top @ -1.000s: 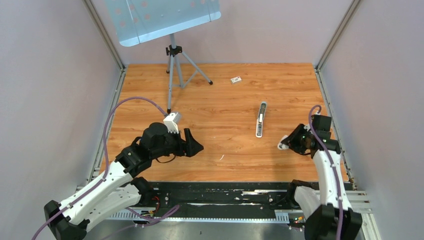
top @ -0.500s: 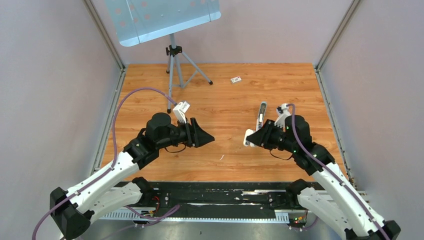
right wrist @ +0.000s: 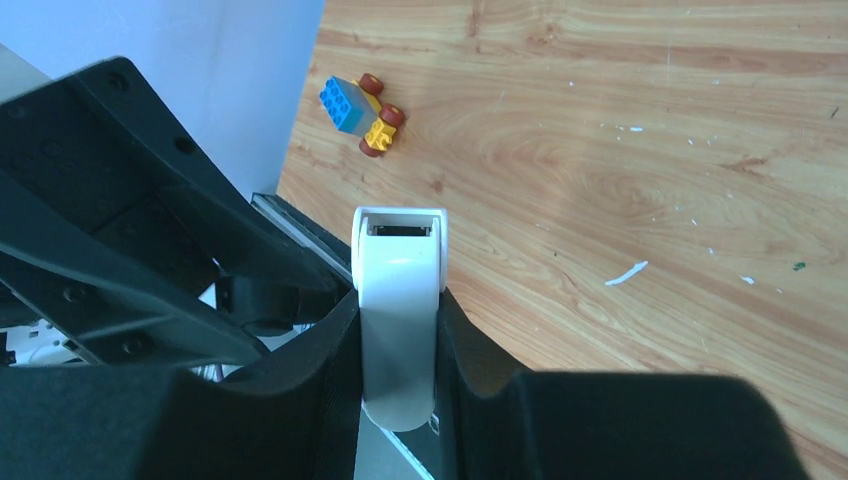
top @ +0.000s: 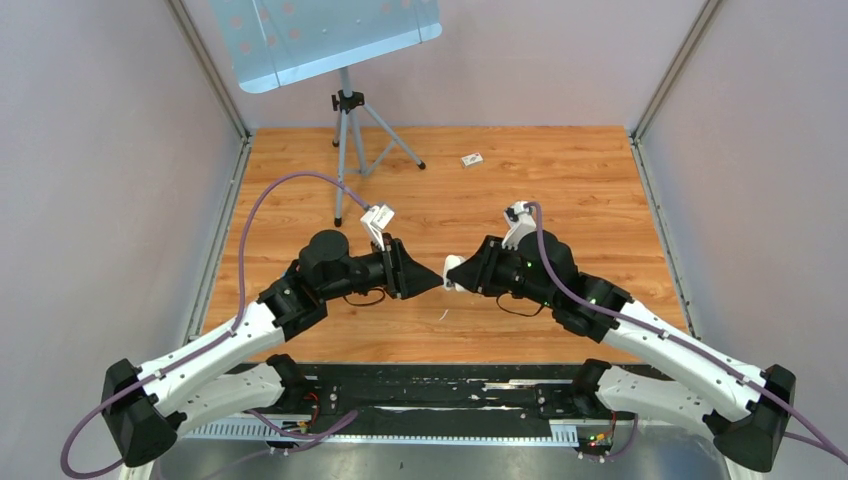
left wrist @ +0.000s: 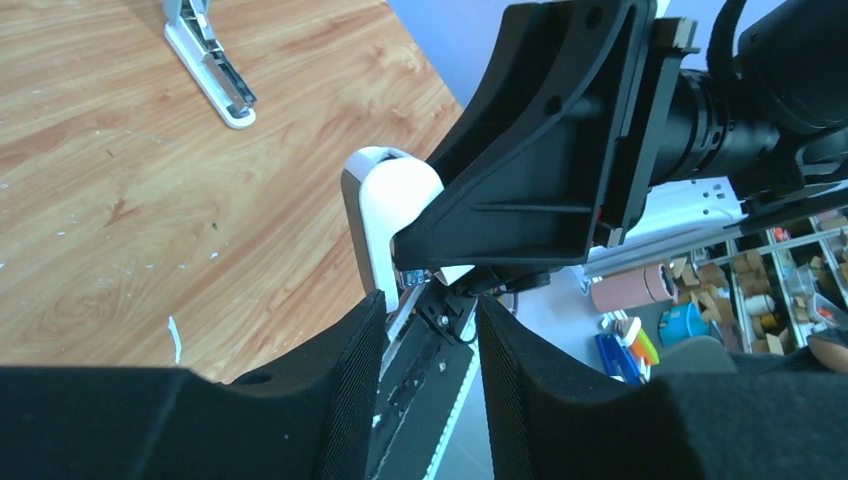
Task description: Load the staples into the stapler
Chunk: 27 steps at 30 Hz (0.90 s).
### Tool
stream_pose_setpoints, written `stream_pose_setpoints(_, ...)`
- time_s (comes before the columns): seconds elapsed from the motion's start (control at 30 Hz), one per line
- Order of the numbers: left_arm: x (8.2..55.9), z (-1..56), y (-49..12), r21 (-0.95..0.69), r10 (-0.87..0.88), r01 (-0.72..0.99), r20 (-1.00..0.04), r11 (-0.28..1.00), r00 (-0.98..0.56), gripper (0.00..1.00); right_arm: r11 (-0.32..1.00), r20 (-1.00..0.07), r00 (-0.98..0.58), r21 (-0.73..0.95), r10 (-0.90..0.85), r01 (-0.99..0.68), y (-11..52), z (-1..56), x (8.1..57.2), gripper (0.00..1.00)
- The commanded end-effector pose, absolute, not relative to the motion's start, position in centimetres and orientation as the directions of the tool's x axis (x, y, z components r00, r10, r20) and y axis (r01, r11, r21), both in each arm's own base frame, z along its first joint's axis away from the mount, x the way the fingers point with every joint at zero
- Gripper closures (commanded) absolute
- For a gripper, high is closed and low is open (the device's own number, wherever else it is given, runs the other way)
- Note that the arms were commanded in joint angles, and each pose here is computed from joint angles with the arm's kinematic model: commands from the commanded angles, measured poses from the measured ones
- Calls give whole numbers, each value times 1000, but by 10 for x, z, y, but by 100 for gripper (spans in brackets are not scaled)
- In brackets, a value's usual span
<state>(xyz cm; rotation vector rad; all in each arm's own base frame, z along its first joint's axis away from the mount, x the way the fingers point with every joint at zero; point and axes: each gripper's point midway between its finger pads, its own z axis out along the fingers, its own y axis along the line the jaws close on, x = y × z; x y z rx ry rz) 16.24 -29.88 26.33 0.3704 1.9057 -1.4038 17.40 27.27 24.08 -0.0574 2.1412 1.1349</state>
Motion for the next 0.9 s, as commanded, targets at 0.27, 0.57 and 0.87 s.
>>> stream_pose_setpoints(0.27,165,233,-298,-649,-151,630,-737,427,-658,65,587,-617,-678,740,400,-328,278,273,184,100)
stream_pose_setpoints(0.57,177,234,-309,-622,-130,645,-757,444,-641,63,584,-616,-685,740,388,-334,283,270,182,100)
stream_pose_setpoints(0.87,176,224,-311,-619,-108,646,-754,447,-648,52,609,-621,-687,725,378,-320,286,260,185,100)
